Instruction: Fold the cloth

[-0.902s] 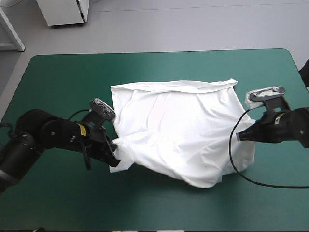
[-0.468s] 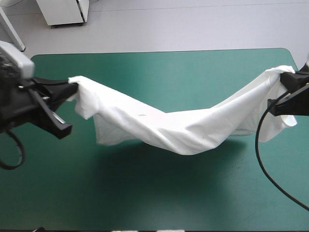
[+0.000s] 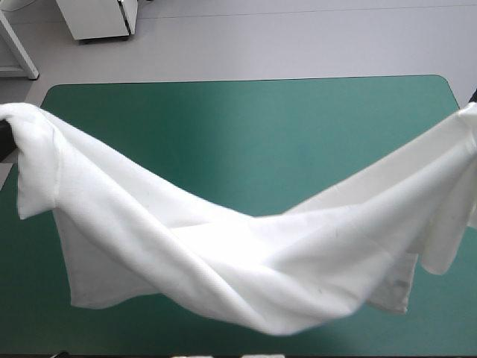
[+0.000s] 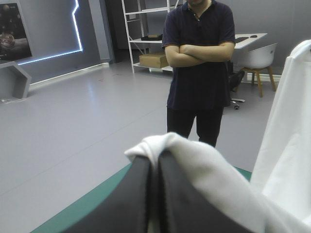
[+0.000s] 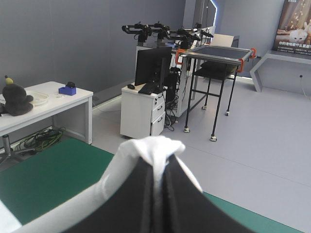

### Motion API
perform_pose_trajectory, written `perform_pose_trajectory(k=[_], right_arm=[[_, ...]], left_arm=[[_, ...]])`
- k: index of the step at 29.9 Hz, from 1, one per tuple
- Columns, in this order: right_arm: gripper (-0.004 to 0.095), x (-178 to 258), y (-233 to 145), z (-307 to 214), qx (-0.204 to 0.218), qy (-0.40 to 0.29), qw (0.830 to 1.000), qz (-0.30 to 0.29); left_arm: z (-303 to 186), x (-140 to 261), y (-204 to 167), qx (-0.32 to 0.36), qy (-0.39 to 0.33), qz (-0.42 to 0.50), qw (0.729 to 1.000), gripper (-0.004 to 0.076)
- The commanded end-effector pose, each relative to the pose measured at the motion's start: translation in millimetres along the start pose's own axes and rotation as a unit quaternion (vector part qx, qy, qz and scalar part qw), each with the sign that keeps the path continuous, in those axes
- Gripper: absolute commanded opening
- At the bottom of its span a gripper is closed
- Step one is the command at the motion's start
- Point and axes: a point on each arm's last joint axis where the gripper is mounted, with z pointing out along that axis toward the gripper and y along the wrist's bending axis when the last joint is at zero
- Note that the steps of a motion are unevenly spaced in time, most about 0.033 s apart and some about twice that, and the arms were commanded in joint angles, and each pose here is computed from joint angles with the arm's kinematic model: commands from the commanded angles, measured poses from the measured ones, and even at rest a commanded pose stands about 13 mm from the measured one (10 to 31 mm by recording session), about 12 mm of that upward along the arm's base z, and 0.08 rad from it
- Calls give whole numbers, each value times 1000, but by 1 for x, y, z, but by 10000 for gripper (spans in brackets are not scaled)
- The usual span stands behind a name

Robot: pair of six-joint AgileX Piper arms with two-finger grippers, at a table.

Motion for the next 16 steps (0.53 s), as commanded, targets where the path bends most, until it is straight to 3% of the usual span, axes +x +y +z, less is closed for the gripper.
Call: perform_pose_trajectory(k=[1,8,13,16], right_arm=[[-6,-1,-2,4,4,-4,1000,-4],[-7,39,-17,49,12,106,994,27],[-7,87,-34,87,40,214,975,38],[-8,113,-48,112,70,266,961,30]], left_arm=[[5,7,-1,16,25,-29,999,-22],[45,57,10,7,142,-88,986,-22],[75,104,18,-8,239,-120,963,-22],[91,124,33,-64,288,-114,949,-22]])
